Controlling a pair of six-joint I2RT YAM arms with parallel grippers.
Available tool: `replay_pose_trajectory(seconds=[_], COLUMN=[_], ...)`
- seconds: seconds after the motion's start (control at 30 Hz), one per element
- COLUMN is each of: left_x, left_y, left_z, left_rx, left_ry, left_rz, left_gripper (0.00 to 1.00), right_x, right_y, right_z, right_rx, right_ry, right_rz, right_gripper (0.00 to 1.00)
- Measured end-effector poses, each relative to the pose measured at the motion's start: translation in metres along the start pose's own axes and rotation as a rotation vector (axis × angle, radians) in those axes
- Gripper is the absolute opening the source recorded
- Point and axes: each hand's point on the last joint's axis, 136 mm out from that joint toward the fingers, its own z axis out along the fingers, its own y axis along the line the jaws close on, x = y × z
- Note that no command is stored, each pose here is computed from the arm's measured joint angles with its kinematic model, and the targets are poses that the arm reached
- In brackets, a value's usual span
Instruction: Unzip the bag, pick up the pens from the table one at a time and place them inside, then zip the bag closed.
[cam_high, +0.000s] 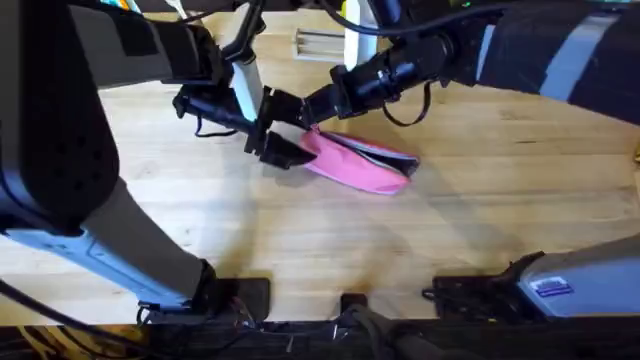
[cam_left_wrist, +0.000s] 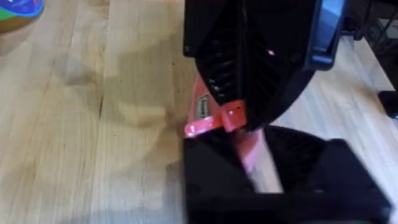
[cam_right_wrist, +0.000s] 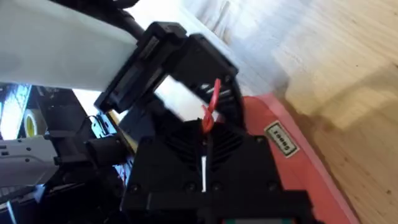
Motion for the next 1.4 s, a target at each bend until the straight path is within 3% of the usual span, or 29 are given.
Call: replay_pose_trajectory(seconds=[0.1,0.17,0.57,1.03,1.4], left_x=[0.001,0.001,0.002,-0.003,-0.012], left_y=[0.002,0.001,0.000,-0.003,-0.005], left_z=[0.000,0.000,0.000,0.006,0.008], left_rx=[-0.006,-0.003,0.002,0.017,0.025], left_ry=[0.003,0.003,0.012,-0.005,-0.048], left_rz=[0.009,0.007,0.002,0.005,-0.002], left_gripper=[0.097,0.050,0.044,0.043,0.044], right_x=[0.001,0.002,0.022,0.055,0.056], right_y=[0.001,0.001,-0.017,-0.071,-0.120], right_z=[0.000,0.000,-0.012,-0.054,-0.097], right_rx=[-0.002,-0.004,0.064,0.194,0.327], right_ry=[0.004,0.008,0.094,0.187,0.096], right_rz=[0.002,0.002,0.113,0.419,0.614], right_gripper=[0.031,0.031,0.031,0.034,0.033])
